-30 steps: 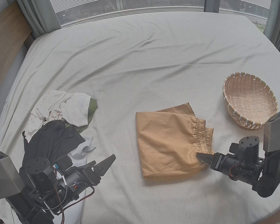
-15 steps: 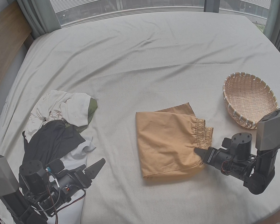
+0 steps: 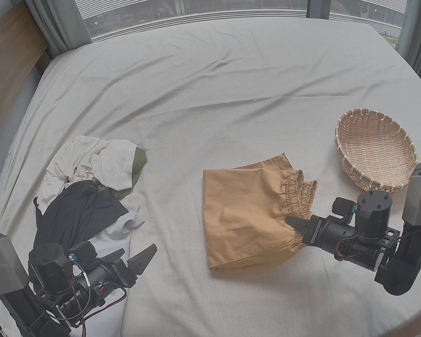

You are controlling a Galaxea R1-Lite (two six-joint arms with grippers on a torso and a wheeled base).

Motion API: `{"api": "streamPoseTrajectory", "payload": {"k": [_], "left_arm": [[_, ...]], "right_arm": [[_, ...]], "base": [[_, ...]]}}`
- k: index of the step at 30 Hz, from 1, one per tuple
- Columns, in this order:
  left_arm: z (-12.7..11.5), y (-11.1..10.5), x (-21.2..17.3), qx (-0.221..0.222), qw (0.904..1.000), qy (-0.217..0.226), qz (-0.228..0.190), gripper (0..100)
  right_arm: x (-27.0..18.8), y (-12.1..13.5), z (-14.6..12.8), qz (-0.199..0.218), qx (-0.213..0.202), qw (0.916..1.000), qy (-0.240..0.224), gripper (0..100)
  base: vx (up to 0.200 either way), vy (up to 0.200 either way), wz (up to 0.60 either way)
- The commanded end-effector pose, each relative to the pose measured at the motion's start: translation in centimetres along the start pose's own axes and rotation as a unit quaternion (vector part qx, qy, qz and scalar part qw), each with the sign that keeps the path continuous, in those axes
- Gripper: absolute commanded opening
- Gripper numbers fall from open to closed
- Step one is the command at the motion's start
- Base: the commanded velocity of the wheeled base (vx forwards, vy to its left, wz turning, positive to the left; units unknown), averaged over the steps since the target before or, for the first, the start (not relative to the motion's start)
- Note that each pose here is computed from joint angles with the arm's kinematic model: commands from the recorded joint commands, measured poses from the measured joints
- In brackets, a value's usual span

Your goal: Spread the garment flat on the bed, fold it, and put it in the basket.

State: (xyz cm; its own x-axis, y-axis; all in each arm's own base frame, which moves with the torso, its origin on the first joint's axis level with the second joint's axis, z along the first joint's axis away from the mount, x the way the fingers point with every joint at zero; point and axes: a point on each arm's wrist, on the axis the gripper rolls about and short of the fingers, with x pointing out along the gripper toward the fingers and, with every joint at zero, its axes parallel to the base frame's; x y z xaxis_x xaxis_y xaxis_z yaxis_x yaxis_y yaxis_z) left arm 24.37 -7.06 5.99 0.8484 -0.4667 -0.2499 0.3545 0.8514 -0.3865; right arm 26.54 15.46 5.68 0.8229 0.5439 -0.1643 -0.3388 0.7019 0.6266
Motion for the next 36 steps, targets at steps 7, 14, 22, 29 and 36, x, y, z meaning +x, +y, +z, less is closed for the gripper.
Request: {"api": "streamPoseTrajectory", "payload": {"k": [7, 14, 22, 29, 36], "left_arm": [[-0.1, 0.4, -0.6, 0.013, 0.9999, 0.002, 0.011, 100], [-0.1, 0.3, -0.5, 0.013, 0.9999, 0.002, 0.009, 100], [-0.1, 0.3, -0.6, 0.013, 0.9999, 0.002, 0.009, 100], [-0.3, 0.3, -0.8, 0.011, 0.9998, 0.008, 0.010, 100], [-0.3, 0.3, -0.7, 0.011, 0.9998, 0.008, 0.010, 100]], "right_arm": [[-2.7, 6.2, 3.6, 0.117, -0.038, 0.9910, -0.052, 0], [-2.6, 7.6, 5.1, 0.138, -0.040, 0.9876, -0.064, 0], [-2.8, 8.4, 5.6, 0.145, -0.041, 0.9864, -0.065, 0], [-2.7, 8.3, 6.1, 0.140, -0.064, 0.9849, -0.078, 0], [-2.1, 8.6, 8.6, 0.135, -0.088, 0.9798, -0.118, 0]], "base": [[0.000, 0.000, 0.00], [0.000, 0.000, 0.00], [0.000, 0.000, 0.00], [0.000, 0.000, 0.00], [0.000, 0.000, 0.00]]}}
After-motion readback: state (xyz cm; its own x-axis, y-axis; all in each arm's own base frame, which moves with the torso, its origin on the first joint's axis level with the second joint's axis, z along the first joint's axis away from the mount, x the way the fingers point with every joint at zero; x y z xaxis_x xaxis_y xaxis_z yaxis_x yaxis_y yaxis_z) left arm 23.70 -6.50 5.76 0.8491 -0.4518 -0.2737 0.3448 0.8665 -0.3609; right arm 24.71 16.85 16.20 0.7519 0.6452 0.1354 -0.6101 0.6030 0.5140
